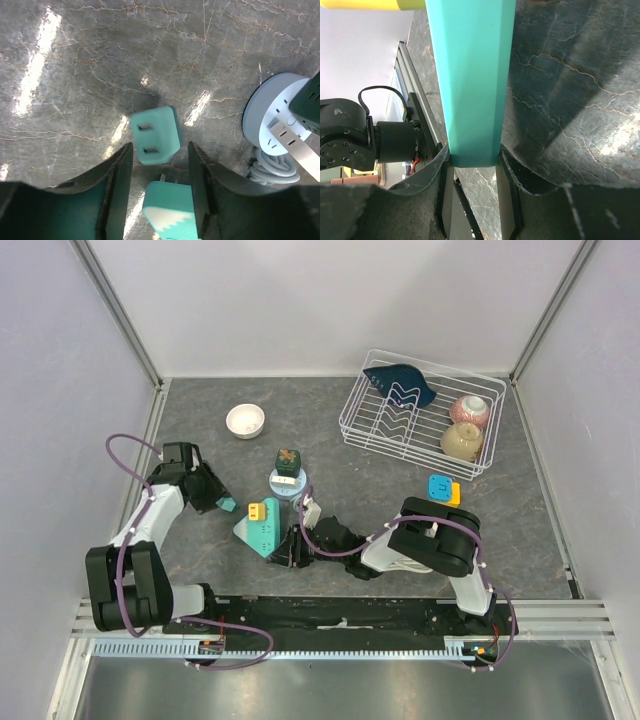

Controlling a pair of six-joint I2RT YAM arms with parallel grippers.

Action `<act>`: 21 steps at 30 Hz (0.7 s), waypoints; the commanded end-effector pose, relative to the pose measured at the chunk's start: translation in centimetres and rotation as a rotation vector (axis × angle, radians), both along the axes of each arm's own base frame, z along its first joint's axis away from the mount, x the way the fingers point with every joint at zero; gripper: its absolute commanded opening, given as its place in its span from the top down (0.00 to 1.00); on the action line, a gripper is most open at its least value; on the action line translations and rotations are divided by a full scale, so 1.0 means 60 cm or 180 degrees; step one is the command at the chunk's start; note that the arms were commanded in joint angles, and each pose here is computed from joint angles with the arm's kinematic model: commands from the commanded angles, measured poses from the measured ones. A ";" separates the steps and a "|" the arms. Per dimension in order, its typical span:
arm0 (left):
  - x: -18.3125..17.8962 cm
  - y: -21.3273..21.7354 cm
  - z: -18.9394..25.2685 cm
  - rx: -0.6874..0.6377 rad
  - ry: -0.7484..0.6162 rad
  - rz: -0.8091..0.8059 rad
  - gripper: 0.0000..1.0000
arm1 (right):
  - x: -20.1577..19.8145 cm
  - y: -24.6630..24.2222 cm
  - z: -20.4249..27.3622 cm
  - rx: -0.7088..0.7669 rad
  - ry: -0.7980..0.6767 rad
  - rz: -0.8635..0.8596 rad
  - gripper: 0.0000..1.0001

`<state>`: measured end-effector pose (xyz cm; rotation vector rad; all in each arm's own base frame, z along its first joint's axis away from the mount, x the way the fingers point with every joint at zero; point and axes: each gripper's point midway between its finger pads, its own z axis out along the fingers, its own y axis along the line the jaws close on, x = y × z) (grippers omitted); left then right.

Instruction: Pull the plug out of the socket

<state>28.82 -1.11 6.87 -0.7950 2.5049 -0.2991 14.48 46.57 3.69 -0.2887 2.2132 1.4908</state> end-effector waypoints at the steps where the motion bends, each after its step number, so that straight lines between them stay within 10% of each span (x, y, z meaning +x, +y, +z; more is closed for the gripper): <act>1: 0.015 -0.008 -0.003 -0.0086 -0.0143 -0.0168 0.43 | -0.016 0.003 0.016 0.0087 -0.0077 0.0145 1.00; 21: -0.035 -0.076 0.186 -0.0327 -0.1310 -0.0919 0.32 | -0.024 0.032 0.039 0.0206 0.0049 0.0309 1.00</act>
